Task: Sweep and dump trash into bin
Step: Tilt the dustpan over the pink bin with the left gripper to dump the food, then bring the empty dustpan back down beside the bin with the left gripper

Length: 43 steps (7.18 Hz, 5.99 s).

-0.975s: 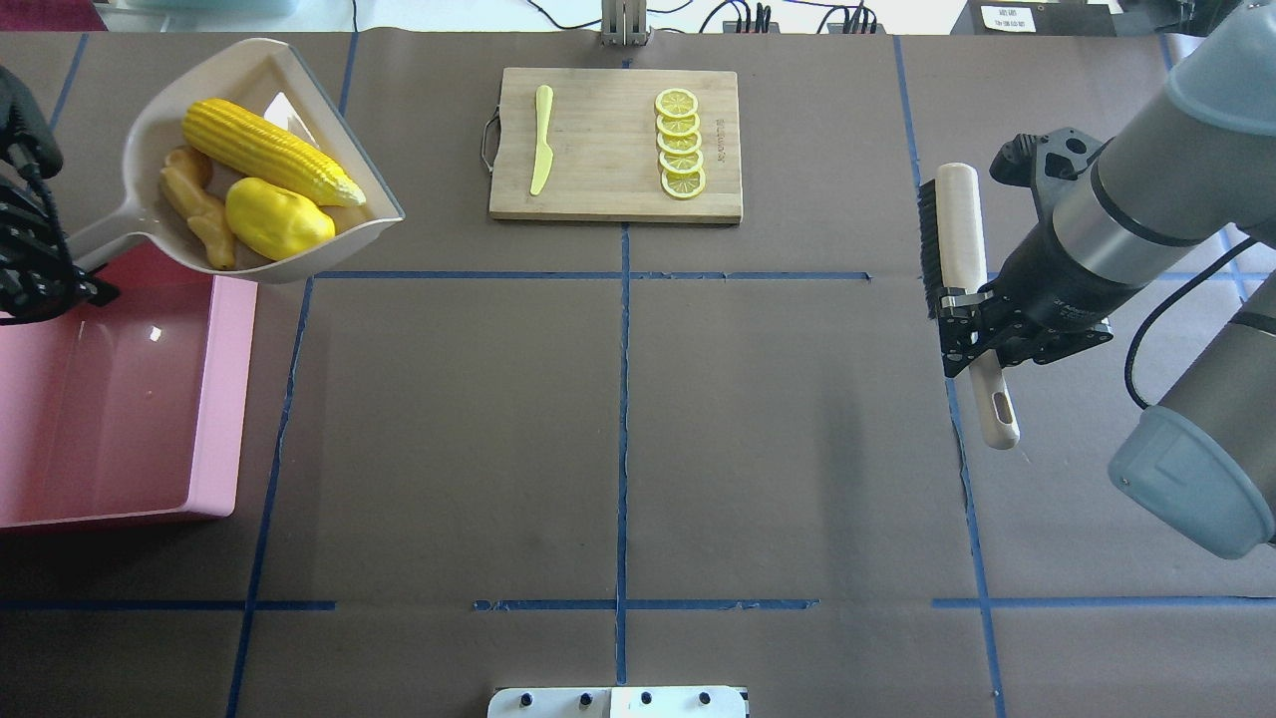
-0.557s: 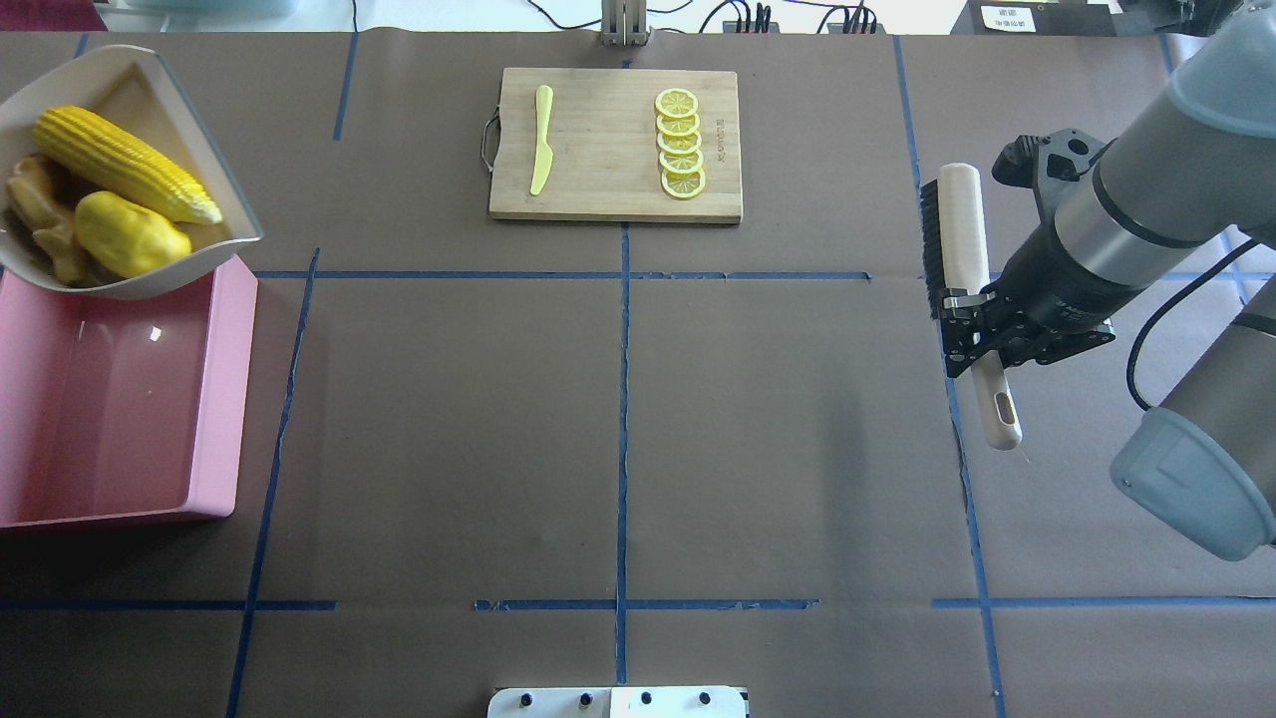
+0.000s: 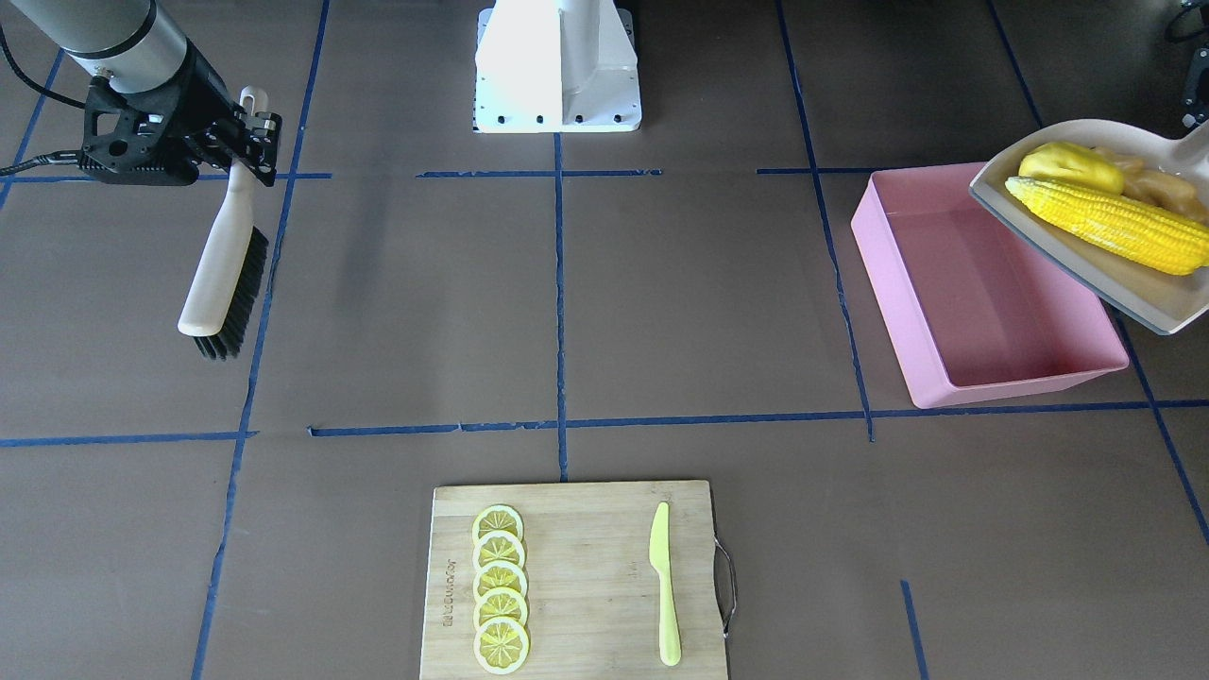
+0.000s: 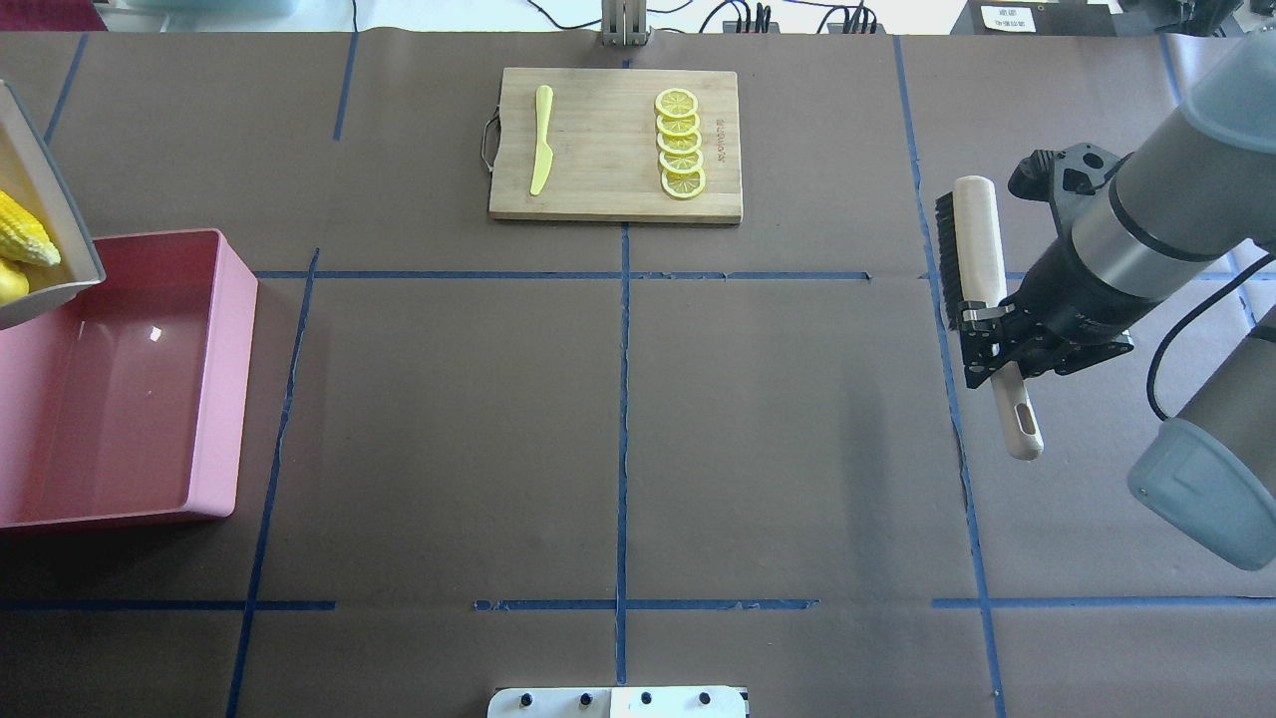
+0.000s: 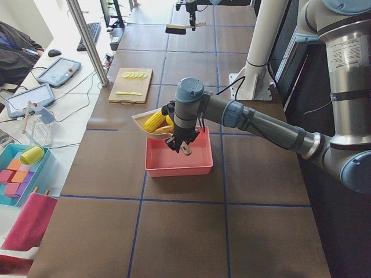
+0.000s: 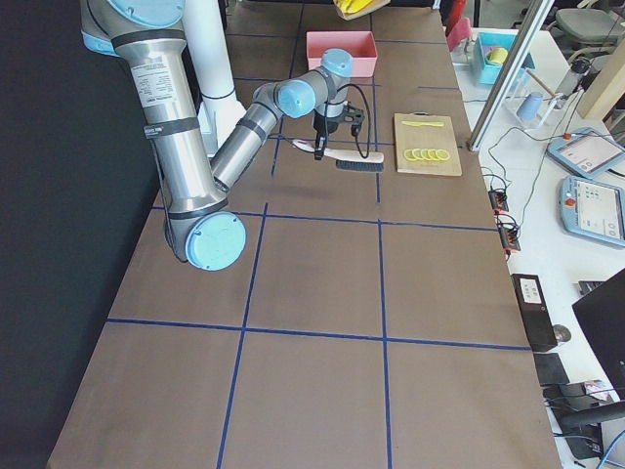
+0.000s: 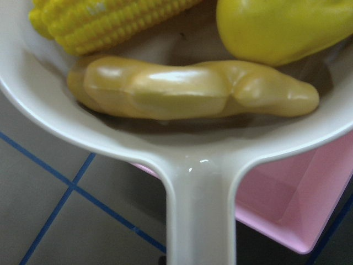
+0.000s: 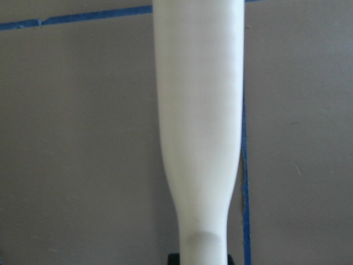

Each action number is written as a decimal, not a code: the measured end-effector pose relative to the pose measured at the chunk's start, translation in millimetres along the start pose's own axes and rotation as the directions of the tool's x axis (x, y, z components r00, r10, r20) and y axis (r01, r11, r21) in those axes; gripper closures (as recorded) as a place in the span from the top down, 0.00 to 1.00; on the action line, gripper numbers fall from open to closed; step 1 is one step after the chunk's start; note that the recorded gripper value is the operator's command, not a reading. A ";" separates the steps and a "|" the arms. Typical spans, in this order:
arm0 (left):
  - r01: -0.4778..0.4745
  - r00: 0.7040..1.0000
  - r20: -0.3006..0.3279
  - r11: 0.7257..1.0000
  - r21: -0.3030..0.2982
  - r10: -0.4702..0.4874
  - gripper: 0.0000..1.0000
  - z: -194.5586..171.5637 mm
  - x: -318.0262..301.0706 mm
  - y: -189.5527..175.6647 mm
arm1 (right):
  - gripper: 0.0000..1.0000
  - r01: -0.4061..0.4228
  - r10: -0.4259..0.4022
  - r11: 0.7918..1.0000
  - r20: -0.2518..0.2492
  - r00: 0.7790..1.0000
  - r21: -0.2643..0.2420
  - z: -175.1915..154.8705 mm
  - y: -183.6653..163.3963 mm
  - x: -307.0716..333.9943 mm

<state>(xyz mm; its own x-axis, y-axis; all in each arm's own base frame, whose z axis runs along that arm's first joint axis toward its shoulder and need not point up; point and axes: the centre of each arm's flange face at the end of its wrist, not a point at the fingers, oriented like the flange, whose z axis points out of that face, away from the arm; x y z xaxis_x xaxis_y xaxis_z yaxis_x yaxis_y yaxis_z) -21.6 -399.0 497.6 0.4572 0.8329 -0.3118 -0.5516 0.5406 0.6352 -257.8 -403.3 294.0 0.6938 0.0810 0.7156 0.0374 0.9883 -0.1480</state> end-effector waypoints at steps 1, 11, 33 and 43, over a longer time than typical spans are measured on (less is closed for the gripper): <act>-0.006 1.000 0.006 1.000 -0.024 0.006 0.00 7.0 -10.3 16.8 | 0.01 0.022 -0.023 1.000 -0.026 0.999 -0.016 7.4 6.2 28.7; -0.171 0.926 0.243 0.893 -0.415 0.290 0.00 9.5 -23.3 23.6 | 0.02 0.022 -0.029 0.996 -0.085 0.996 -0.081 55.5 37.4 161.1; -0.242 0.856 0.241 0.766 -0.596 0.457 0.00 -15.6 23.1 -46.3 | 1.00 0.019 -0.027 0.990 -0.056 0.998 -0.143 156.0 -0.5 233.0; -0.359 0.928 0.041 0.919 -0.165 0.370 0.08 53.1 151.6 -251.6 | 1.00 -0.068 0.062 0.977 0.037 0.997 0.204 17.1 -66.5 259.1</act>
<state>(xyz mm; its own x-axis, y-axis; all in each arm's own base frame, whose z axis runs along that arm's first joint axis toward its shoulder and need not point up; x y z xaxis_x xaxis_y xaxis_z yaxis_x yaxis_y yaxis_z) 223.6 -415.0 328.0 0.2487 0.9682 -0.0259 -0.7860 0.2174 0.5787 -92.9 -445.9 501.0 0.6675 0.1464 0.7301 -0.1574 0.9861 -0.0539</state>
